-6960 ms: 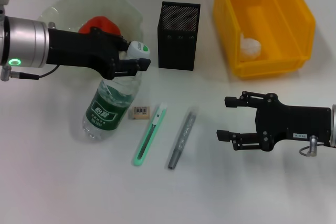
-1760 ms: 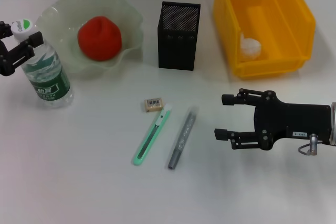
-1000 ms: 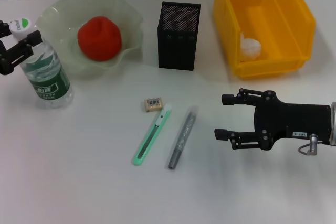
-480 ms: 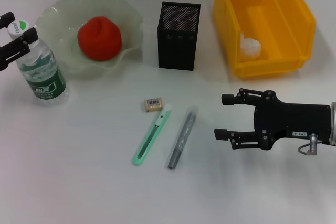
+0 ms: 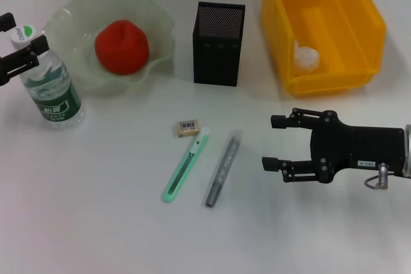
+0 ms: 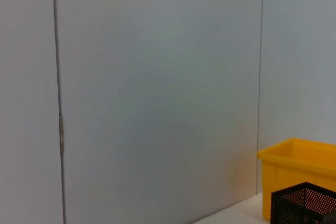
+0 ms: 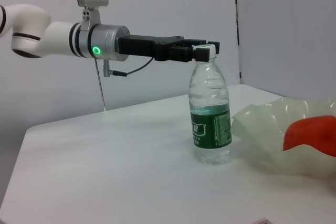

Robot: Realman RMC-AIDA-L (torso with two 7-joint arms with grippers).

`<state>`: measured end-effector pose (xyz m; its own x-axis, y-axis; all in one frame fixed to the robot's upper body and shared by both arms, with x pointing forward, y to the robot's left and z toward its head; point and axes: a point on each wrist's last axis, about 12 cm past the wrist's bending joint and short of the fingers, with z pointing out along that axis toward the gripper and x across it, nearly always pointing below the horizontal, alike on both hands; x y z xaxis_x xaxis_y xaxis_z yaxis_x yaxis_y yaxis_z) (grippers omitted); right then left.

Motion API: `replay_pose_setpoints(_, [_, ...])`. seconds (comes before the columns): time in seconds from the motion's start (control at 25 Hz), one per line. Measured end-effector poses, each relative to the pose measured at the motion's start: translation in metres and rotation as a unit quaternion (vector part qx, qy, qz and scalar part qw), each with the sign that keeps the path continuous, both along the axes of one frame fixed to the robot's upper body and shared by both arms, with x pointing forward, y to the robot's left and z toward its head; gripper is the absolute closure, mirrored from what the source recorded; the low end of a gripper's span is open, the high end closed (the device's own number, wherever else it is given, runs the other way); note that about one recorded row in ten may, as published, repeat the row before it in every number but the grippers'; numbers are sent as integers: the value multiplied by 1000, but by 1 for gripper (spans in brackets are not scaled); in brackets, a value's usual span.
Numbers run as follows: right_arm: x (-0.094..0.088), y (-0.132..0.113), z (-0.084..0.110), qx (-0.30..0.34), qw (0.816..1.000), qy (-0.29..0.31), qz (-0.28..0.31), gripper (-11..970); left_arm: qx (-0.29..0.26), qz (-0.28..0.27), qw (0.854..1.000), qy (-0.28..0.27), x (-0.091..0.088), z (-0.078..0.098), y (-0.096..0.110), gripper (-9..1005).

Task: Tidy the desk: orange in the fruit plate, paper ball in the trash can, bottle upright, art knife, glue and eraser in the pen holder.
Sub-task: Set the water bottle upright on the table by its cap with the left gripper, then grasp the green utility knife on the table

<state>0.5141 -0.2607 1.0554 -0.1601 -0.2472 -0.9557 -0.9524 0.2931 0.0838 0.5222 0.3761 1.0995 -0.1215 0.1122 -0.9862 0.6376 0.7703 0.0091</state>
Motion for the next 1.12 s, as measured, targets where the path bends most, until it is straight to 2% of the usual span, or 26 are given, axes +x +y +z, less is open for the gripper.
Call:
replay_pose_setpoints(0.24, [0,0,0,0,1000,0,0,143,-3,-4,1000,-1,0,1,-1,198])
replay_pose_setpoints(0.36, [0,0,0,0,1000,0,0,143,-22,-7,1000,-8,0,5,-2,198])
replay_pose_setpoints(0.68, [0,0,0,0,1000,0,1,143,-140,-43,988,-43,-7,33,1,198])
replay_pose_setpoints(0.72, [0,0,0,0,1000,0,1,143,-140,-43,988,-43,-7,33,1,198])
replay_pose_setpoints(0.8, [0,0,0,1,1000,0,1,143,-174,-90,979,-54,-13,42,-6,197])
replay_pose_setpoints(0.84, [0,0,0,1,1000,0,1,143,-174,-90,979,-54,-13,42,-6,197])
replay_pose_setpoints(0.88, [0,0,0,1,1000,0,1,143,-184,-119,974,-53,-16,44,-11,197])
replay_pose_setpoints(1.12, [1,0,1,4,1000,0,-2,143,-188,-183,965,-28,-21,37,-31,197])
